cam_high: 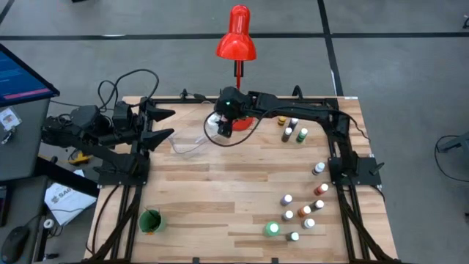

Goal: Pick & Place Paint Supplies
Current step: Put the green paint bottle into the transparent bin

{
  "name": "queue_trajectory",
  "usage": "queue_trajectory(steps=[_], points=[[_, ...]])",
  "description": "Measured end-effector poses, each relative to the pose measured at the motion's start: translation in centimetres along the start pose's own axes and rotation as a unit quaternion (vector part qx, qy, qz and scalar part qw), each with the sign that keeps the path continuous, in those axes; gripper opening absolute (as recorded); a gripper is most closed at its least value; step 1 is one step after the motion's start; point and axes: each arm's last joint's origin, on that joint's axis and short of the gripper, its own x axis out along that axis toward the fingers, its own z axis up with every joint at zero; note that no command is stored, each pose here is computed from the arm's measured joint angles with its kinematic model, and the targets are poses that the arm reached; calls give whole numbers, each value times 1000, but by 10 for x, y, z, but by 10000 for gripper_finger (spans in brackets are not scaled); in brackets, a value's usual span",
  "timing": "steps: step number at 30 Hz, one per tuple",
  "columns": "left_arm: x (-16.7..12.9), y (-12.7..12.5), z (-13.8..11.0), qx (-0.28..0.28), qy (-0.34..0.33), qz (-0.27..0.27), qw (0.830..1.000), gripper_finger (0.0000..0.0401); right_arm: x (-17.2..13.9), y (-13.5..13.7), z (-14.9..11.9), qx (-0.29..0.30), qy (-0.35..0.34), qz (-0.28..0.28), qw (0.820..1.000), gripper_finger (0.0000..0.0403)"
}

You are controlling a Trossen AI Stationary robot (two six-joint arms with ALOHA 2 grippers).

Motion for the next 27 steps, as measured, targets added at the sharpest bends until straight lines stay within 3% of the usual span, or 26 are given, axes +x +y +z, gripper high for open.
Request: queue_trajectory(steps=[3, 7, 14, 22, 27], points=[[0, 0, 0, 0, 0, 0, 1000, 273, -43, -2, 8, 11, -14, 2, 1000, 276], [0, 0, -3, -2, 16, 1, 1000, 273, -108, 6, 2, 49, 28, 25, 998, 276], [14, -5, -20, 3, 63, 5, 998, 273, -204, 59, -30, 106, 124, 66, 984, 276], [50, -14, -54, 14, 136, -31, 990, 273, -270, 132, -64, 180, 147, 61, 971, 276], [62, -17, -67, -39, 166, -66, 983, 273, -290, 181, -85, 212, 155, 68, 963, 276]])
